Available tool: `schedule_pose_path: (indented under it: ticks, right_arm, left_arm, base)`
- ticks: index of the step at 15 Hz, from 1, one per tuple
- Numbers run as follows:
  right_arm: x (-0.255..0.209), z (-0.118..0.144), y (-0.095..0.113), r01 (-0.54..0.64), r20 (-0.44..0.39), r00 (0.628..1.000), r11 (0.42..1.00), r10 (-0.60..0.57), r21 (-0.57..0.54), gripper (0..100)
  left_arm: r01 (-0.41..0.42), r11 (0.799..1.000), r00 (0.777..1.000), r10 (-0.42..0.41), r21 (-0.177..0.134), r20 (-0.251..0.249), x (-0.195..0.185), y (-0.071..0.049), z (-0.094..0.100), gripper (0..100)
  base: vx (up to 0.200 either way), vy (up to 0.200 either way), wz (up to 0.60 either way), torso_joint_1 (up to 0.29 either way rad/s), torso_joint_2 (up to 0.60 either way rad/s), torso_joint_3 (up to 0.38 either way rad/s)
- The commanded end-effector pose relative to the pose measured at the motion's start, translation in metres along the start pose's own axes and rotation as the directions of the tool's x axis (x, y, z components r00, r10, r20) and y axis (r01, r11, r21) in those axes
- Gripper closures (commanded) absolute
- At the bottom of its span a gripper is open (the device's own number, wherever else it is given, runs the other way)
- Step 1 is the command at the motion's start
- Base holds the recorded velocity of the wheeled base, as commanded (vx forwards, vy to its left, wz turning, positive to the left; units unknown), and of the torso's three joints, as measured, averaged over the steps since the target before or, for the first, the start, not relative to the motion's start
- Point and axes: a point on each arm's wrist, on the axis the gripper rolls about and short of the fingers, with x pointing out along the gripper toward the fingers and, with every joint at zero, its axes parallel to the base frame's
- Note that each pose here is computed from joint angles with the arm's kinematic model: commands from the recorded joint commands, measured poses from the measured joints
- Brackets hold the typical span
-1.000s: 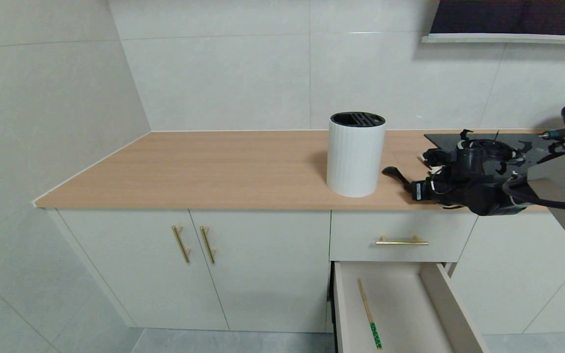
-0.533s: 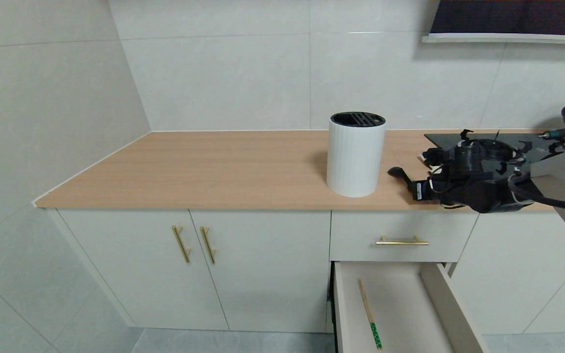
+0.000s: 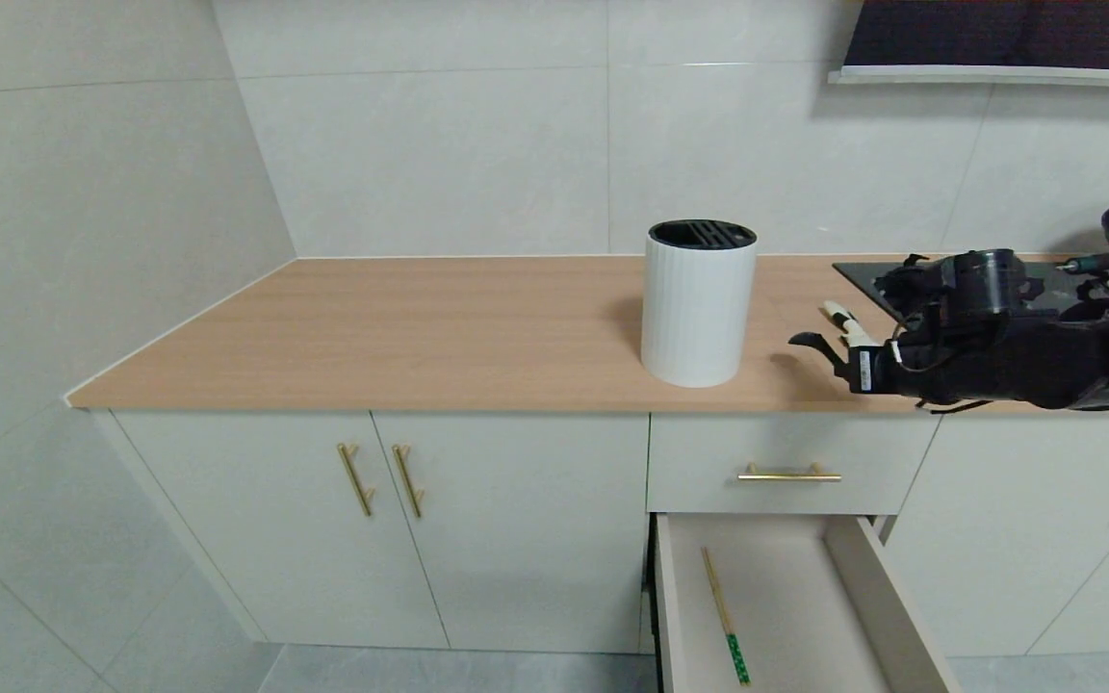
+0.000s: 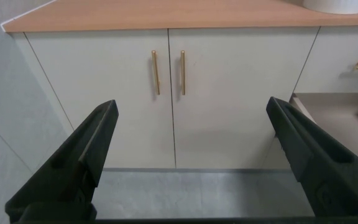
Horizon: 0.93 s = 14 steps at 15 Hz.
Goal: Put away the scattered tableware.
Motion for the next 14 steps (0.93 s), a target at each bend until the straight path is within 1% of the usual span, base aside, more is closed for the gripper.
schedule_pose_path:
  ticks: [1,2,3,4,5,7,11,13,14]
  right_arm:
    - [-0.054,0.002,0.005,-0.003,0.034,0.999,1.000,0.003,0.005,100]
    - [-0.067,-0.004,0.005,-0.004,0.023,1.000,1.000,0.004,0.005,100]
    - [-0.080,-0.012,0.006,-0.002,-0.008,1.000,1.000,0.002,0.006,100]
    - [-0.096,-0.025,0.007,-0.013,-0.062,0.998,1.000,0.013,0.011,100]
    - [-0.101,-0.034,0.007,-0.023,-0.090,0.996,1.000,0.024,0.012,100]
    - [-0.107,-0.046,0.007,-0.025,-0.119,0.993,1.000,0.027,0.019,100]
    - [-0.104,-0.073,0.005,-0.019,-0.212,0.977,1.000,0.023,0.023,100]
    - [-0.096,-0.081,0.003,-0.010,-0.247,0.969,1.000,0.016,0.025,100]
    - [-0.093,-0.082,0.003,-0.009,-0.250,0.968,1.000,0.015,0.025,100]
  left_arm:
    - [0.000,1.000,1.000,0.000,0.000,0.001,0.000,0.000,0.000,0]
    - [0.000,1.000,1.000,0.000,0.000,0.000,0.000,0.000,0.000,0]
    - [0.000,1.000,1.000,0.000,0.000,0.001,0.000,0.000,0.000,0]
    - [0.000,1.000,1.000,0.000,0.000,0.000,0.000,0.000,0.000,0]
    - [0.000,1.000,1.000,0.000,0.000,0.000,0.000,0.000,0.000,0]
    - [0.000,1.000,1.000,0.000,0.000,0.000,0.000,0.000,0.000,0]
    - [0.000,1.000,1.000,0.000,0.000,0.000,0.000,0.000,0.000,0]
    - [0.000,1.000,1.000,0.000,0.000,0.000,0.000,0.000,0.000,0]
    - [0.000,1.000,1.000,0.000,0.000,0.001,0.000,0.000,0.000,0]
  base:
    - [0.000,0.000,0.00,0.000,0.00,0.000]
    - [0.000,0.000,0.00,0.000,0.00,0.000]
    - [0.000,0.000,0.00,0.000,0.00,0.000]
    - [0.000,0.000,0.00,0.000,0.00,0.000]
    - [0.000,0.000,0.00,0.000,0.00,0.000]
    - [0.000,0.000,0.00,0.000,0.00,0.000]
    - [0.000,0.000,0.00,0.000,0.00,0.000]
    - [0.000,0.000,0.00,0.000,0.00,0.000]
    - [0.000,0.000,0.00,0.000,0.00,0.000]
